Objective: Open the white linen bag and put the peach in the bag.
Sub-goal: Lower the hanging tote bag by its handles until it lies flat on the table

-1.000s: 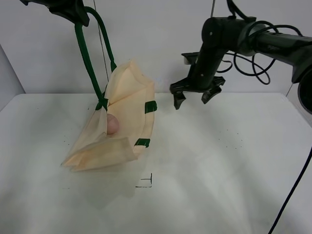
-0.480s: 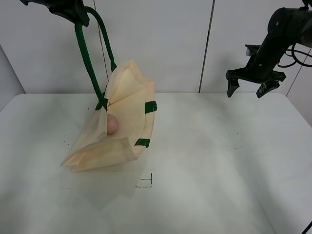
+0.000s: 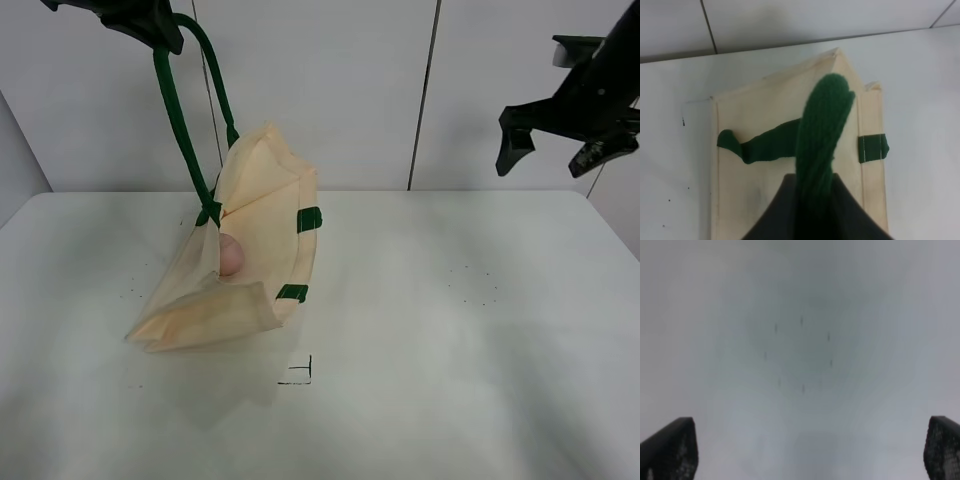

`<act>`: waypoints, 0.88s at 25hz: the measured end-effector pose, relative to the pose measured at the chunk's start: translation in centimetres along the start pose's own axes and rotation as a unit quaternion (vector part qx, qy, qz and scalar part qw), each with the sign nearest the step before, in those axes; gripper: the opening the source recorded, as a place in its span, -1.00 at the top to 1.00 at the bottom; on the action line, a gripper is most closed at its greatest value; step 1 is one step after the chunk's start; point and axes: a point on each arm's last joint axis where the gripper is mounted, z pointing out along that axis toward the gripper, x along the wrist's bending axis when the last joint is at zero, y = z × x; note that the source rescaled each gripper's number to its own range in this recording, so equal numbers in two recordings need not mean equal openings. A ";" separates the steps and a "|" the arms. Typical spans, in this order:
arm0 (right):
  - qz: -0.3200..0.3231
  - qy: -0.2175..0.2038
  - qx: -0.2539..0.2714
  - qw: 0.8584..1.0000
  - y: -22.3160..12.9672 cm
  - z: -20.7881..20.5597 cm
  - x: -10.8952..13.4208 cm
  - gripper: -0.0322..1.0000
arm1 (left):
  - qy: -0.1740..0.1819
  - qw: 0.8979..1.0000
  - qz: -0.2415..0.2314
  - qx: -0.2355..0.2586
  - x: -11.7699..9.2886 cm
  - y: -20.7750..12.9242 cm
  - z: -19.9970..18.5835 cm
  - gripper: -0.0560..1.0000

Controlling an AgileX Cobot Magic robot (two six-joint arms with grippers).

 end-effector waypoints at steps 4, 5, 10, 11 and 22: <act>0.001 -0.001 0.030 1.000 -7.1 -1.8 0.3 -1.00 | 0.000 1.000 0.000 0.000 0.0 0.0 0.0 0.89; 0.001 -0.001 0.029 1.000 -9.0 -2.5 0.3 -1.00 | 0.000 1.000 0.000 0.000 0.0 0.0 0.0 0.89; 0.000 -0.004 0.035 0.999 -19.0 -3.3 0.6 -1.00 | 0.000 1.000 0.000 0.000 0.0 0.0 0.0 0.89; 0.000 -0.005 0.031 0.999 -20.8 -3.1 0.6 -1.00 | 0.000 1.000 0.000 0.000 0.0 0.0 0.0 0.89; -0.021 -0.023 -0.294 0.955 -33.0 -6.0 0.9 -1.00 | 0.000 1.000 0.001 0.000 0.0 0.0 0.0 0.89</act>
